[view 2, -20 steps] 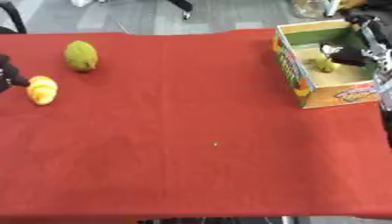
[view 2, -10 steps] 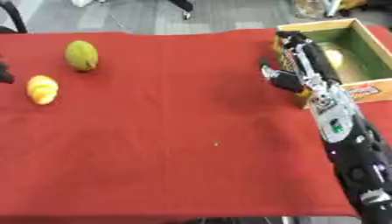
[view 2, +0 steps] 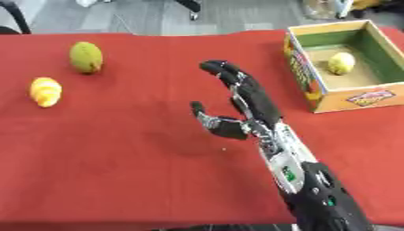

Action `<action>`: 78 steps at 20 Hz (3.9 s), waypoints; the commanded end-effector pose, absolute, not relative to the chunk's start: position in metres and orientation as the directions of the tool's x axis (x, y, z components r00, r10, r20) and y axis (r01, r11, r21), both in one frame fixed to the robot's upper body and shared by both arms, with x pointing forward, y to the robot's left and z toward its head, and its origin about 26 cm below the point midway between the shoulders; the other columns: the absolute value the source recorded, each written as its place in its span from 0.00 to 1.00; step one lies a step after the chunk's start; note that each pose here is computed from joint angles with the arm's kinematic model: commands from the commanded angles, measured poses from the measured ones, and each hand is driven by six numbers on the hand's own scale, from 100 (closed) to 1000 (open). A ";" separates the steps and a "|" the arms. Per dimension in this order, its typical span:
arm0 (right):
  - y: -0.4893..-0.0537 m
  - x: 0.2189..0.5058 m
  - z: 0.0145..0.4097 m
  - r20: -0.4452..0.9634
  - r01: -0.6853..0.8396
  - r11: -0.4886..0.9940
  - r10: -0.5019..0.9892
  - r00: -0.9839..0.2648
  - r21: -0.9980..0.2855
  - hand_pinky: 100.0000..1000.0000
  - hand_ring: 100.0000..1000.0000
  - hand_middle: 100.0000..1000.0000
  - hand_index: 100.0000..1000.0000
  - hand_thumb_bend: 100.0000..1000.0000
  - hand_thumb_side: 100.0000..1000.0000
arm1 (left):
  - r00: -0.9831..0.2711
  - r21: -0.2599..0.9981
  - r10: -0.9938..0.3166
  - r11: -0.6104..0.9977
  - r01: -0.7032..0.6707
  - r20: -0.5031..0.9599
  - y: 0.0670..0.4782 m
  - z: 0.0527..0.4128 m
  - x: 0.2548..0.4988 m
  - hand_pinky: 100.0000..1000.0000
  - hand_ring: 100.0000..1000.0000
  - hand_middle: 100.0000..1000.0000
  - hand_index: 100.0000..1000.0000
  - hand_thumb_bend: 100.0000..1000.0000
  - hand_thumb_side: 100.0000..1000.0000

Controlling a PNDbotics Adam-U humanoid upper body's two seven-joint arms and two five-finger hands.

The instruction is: Pick up the objects with one hand, pass them to the other hand, and then place them into the box on the other side of the table.

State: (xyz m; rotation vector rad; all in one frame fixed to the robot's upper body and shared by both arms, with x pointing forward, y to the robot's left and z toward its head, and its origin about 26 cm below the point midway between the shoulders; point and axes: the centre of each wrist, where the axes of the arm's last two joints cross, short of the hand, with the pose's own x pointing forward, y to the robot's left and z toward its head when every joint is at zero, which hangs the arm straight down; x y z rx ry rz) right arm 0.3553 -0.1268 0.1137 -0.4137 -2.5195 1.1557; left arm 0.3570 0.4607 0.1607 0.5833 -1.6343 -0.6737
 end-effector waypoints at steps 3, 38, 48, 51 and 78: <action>-0.126 0.337 0.153 0.040 0.124 0.621 0.243 -0.969 -0.774 0.74 0.74 0.81 0.91 0.28 0.42 | -0.076 0.828 -0.825 0.556 0.071 0.561 0.481 0.181 0.367 0.67 0.58 0.60 0.76 0.78 0.45; -0.139 0.312 0.200 0.032 0.050 0.568 0.134 -0.991 -0.821 0.74 0.73 0.79 0.91 0.24 0.44 | 0.081 0.976 -0.984 0.168 0.138 0.158 0.423 0.113 0.437 0.53 0.36 0.36 0.46 0.24 0.01; -0.141 0.313 0.199 0.033 0.055 0.560 0.145 -0.989 -0.827 0.74 0.73 0.79 0.91 0.23 0.44 | -0.034 0.999 -0.999 0.025 0.038 0.026 0.424 0.156 0.435 0.52 0.32 0.28 0.37 0.21 0.01; -0.141 0.313 0.199 0.034 0.055 0.559 0.147 -0.989 -0.827 0.74 0.73 0.79 0.91 0.23 0.44 | -0.092 1.000 -0.996 -0.007 -0.019 -0.008 0.422 0.177 0.432 0.52 0.31 0.27 0.36 0.20 0.02; -0.134 0.311 0.199 0.020 0.041 0.491 0.117 -0.993 -0.870 0.74 0.73 0.78 0.90 0.27 0.44 | -0.514 0.534 -0.144 0.244 0.809 0.845 0.185 0.205 0.414 0.55 0.30 0.23 0.31 0.12 0.19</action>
